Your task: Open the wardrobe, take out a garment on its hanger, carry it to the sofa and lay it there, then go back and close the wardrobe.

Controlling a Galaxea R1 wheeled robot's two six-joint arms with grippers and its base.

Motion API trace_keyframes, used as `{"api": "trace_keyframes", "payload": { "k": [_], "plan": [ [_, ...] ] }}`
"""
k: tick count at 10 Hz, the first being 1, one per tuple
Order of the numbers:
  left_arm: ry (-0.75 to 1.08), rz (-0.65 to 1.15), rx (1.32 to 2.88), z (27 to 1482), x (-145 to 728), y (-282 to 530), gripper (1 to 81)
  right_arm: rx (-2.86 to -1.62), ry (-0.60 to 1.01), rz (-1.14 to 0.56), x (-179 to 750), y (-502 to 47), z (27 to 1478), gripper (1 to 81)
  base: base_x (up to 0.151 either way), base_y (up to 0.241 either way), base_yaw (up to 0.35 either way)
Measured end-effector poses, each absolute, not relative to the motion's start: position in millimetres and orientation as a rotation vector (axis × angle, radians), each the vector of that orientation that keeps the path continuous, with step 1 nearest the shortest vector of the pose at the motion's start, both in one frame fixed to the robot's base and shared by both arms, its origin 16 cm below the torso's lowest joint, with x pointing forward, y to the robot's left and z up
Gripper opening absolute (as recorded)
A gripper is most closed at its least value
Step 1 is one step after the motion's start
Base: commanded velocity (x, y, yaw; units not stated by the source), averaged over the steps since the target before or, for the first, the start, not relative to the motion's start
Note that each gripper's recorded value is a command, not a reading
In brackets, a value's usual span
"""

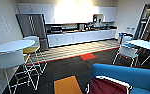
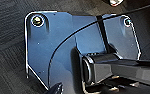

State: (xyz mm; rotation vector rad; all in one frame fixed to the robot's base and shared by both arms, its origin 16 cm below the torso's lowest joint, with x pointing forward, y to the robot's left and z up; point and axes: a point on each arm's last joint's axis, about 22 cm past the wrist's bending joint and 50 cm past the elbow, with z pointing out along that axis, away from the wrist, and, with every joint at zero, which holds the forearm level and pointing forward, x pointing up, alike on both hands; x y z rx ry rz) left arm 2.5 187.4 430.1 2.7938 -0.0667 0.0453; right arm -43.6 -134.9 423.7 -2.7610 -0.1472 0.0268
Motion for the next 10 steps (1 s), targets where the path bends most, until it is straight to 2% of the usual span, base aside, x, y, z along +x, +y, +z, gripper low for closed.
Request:
{"api": "trace_keyframes", "payload": {
  "k": [10],
  "plan": [
    [-0.063,0.035,2.799,429.8,-2.8,192.2,81.1,-2.754,-0.147,0.046,-48.0,-135.7,424.7,81.1,0.000,0.000,0.301]
  ]
}}
